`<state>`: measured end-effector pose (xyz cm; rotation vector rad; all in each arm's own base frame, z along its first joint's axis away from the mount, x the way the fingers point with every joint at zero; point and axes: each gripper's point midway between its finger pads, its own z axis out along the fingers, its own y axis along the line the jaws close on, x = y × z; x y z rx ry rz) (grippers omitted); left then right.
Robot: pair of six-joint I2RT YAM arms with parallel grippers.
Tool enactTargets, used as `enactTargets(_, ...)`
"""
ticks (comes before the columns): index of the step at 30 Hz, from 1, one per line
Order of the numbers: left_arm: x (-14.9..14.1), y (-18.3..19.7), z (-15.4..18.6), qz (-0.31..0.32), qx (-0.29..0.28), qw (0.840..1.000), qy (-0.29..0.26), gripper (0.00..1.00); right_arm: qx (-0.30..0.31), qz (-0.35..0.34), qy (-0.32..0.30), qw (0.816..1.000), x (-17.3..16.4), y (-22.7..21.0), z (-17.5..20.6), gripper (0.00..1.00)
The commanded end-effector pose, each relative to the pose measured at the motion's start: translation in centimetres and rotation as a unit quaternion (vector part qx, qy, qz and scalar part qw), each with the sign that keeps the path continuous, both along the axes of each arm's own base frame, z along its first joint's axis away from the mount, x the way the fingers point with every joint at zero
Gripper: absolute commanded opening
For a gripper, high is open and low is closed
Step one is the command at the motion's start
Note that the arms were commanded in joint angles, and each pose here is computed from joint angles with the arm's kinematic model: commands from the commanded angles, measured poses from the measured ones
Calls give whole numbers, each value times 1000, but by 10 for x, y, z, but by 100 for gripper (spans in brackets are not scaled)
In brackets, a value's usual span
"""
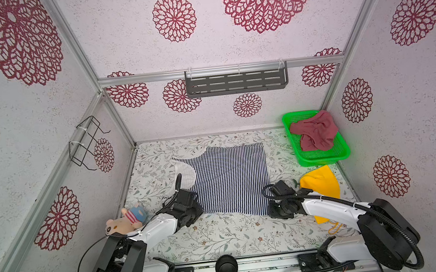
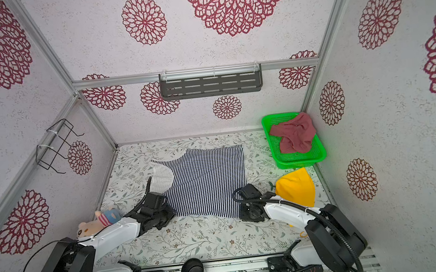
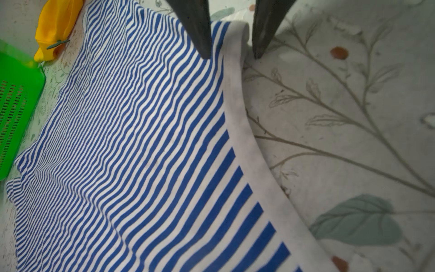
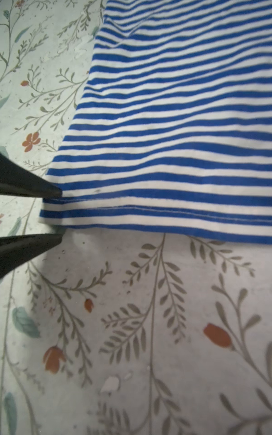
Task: Fold and stack tank tops
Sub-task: Fold the tank top at the center of the table.
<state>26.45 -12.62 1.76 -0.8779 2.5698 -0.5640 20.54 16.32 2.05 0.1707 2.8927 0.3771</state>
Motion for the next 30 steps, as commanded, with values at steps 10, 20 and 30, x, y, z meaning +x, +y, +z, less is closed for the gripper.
enactTargets(10,-1,1,-2,-10,16,1000,10,0,-18,-4,11,1000,-6,-3,-6,7)
enactTargets(20,-20,4,6,-25,27,999,23,0,-63,34,21,997,-11,-14,7,0)
enactTargets(30,-26,3,31,-47,60,997,16,0,-84,82,38,992,-12,-17,20,0)
